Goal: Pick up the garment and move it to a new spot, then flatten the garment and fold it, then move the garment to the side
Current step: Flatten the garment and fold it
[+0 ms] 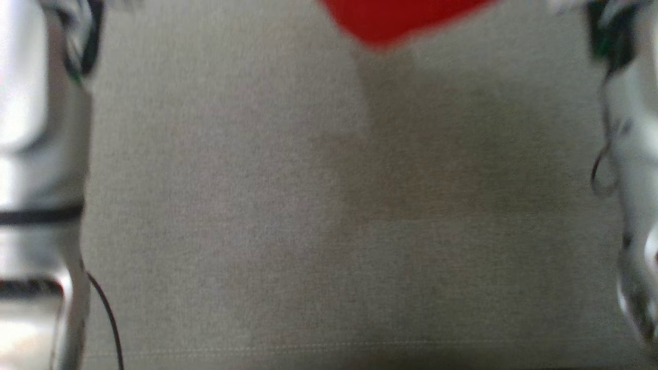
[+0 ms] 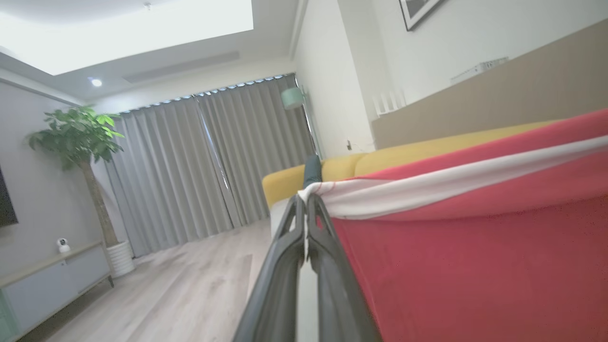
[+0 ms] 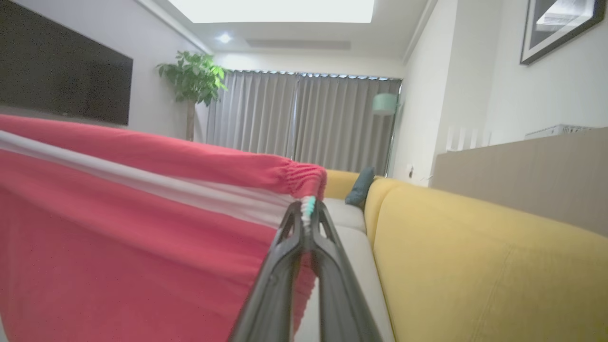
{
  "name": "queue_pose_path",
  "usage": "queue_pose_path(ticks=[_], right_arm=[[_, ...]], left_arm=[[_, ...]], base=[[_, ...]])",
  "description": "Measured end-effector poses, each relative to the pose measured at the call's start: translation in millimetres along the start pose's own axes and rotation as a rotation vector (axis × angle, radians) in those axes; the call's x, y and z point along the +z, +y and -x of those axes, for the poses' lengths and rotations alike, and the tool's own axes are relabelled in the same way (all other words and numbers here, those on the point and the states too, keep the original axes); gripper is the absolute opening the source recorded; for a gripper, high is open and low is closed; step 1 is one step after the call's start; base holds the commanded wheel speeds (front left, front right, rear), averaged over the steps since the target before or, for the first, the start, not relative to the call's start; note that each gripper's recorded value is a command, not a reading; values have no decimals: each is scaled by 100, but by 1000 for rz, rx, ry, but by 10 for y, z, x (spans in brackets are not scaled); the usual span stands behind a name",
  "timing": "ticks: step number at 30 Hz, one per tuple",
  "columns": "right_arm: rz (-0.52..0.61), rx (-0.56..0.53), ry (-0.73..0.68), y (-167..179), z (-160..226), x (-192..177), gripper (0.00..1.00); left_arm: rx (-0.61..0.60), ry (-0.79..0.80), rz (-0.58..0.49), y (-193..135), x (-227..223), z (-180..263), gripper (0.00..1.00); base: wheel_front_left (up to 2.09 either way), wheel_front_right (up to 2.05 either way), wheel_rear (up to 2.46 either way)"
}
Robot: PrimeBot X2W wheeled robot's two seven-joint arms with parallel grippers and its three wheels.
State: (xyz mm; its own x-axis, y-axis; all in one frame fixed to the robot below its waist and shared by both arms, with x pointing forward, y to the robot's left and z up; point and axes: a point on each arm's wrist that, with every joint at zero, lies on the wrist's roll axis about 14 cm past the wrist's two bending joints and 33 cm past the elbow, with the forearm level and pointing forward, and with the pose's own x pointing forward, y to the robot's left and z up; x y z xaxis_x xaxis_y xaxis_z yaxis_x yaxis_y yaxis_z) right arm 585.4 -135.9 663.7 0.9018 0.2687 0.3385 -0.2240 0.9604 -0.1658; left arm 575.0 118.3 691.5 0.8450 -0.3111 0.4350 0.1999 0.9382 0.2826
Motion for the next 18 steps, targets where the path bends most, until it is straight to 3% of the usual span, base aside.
queue_pose_path(ticks=[4, 8, 11, 14, 18], right_arm=[[54, -17, -102, -54, -428, 251, 0], [32, 10, -45, 106, -539, -46, 0], [-2, 70, 121, 396, -308, -678, 0], [-49, 98, 309, 570, 156, -1312, 0], [-111, 106, 475, 700, 727, -1781, 0]], left_arm=[[75, -75, -50, 216, 192, -321, 0], [102, -88, -28, 271, 182, -348, 0], [104, 35, 36, 161, -294, -59, 0], [101, 235, 140, -115, -964, 504, 0], [111, 441, 273, -528, -1487, 1259, 0]], base=[[0, 0, 0], [0, 0, 0], [0, 0, 0], [0, 0, 0], [0, 0, 0]])
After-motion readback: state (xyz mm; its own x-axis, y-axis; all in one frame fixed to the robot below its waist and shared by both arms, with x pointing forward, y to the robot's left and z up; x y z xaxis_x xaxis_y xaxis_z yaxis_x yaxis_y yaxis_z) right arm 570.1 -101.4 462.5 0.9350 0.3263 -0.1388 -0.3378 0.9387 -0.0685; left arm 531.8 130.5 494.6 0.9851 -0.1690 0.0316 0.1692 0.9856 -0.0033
